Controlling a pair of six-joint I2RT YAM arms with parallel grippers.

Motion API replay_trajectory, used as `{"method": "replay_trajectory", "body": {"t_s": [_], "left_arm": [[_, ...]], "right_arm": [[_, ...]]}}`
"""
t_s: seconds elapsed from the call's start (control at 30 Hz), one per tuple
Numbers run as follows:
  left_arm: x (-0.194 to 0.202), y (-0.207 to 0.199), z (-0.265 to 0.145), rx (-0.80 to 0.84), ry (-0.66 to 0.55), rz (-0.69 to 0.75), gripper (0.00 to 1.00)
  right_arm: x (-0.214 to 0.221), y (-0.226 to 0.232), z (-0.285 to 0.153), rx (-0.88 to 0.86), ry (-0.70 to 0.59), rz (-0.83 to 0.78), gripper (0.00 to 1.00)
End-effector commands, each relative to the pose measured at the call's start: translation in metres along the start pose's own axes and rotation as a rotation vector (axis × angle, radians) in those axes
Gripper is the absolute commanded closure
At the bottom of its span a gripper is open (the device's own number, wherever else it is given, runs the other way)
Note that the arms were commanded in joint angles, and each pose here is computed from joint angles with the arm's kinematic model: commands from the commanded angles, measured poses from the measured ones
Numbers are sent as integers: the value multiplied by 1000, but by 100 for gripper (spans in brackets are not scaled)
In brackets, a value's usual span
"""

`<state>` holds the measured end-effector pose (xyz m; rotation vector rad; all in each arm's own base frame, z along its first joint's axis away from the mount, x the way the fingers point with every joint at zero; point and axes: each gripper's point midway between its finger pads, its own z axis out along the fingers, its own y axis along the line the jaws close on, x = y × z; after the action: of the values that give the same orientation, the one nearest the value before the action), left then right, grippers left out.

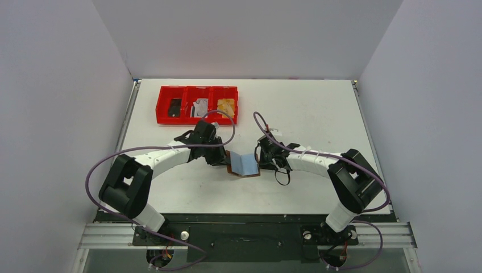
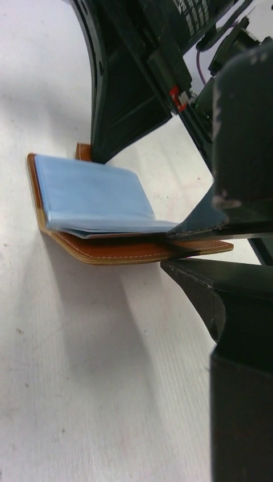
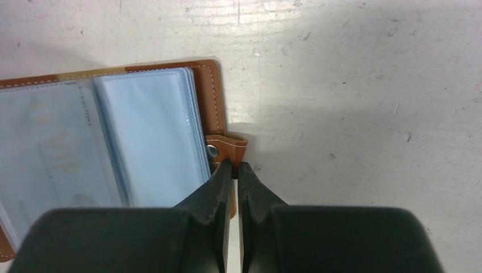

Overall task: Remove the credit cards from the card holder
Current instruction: Close the card holder at the center of the board.

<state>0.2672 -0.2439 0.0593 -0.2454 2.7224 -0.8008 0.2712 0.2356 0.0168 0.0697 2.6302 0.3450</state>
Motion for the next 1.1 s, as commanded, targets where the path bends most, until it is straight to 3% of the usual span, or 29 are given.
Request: {"method": "replay_trajectory", "body": {"t_s": [0.0, 0.3, 0.47, 0.9, 1.07], "left_arm": [[-18, -43, -15, 139, -50, 31, 86], [-21, -67, -10, 184, -37, 59, 85], [-19, -79, -3, 194, -25, 80, 74], [-7, -93, 20, 199, 14, 108, 66], [-5, -96, 26, 200, 21, 114, 61]], "right_arm": [[9, 9, 1, -20, 18, -9, 99], [9, 19, 0, -38, 19, -2, 100], [6, 22, -1, -42, 11, 4, 100], [-1, 27, -5, -56, -10, 16, 98], [-4, 28, -10, -63, -24, 22, 94]]}}
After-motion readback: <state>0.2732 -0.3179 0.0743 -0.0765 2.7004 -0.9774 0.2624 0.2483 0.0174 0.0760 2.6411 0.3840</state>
